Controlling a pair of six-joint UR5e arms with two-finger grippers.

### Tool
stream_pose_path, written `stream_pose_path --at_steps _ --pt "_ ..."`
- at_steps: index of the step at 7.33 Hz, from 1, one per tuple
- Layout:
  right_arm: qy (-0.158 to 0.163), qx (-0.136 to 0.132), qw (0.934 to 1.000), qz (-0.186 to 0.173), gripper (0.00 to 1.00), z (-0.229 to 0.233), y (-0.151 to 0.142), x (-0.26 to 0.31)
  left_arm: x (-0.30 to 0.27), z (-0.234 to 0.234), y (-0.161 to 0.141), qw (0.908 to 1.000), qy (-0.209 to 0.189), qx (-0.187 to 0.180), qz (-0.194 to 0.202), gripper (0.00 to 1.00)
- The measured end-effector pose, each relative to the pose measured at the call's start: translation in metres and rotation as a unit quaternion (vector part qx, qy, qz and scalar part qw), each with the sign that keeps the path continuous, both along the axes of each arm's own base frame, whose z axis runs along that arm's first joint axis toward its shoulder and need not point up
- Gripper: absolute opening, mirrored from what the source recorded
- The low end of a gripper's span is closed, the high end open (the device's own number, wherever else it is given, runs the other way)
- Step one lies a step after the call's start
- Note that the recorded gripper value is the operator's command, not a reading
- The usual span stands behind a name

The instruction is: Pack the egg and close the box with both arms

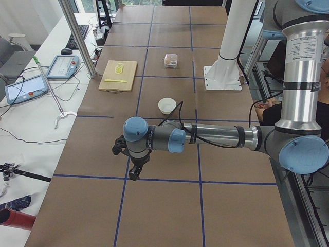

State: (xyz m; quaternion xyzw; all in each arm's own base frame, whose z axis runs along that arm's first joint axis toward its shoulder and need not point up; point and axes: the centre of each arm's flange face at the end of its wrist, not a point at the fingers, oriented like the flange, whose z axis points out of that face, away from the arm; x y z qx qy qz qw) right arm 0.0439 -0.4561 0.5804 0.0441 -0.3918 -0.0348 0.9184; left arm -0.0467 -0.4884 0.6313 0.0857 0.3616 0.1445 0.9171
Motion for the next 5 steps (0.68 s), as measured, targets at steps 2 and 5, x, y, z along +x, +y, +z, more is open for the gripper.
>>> stream_pose_path --at_steps 2,5 --pt "-0.004 -0.003 1.0000 0.000 1.00 0.001 0.001 -0.001 0.000 0.000 0.000 0.9985 0.003 -0.037 -0.040 1.00" --pt "-0.007 -0.016 0.9998 0.005 1.00 0.002 0.000 -0.003 0.000 0.012 0.004 0.9960 0.003 -0.067 -0.059 1.00"
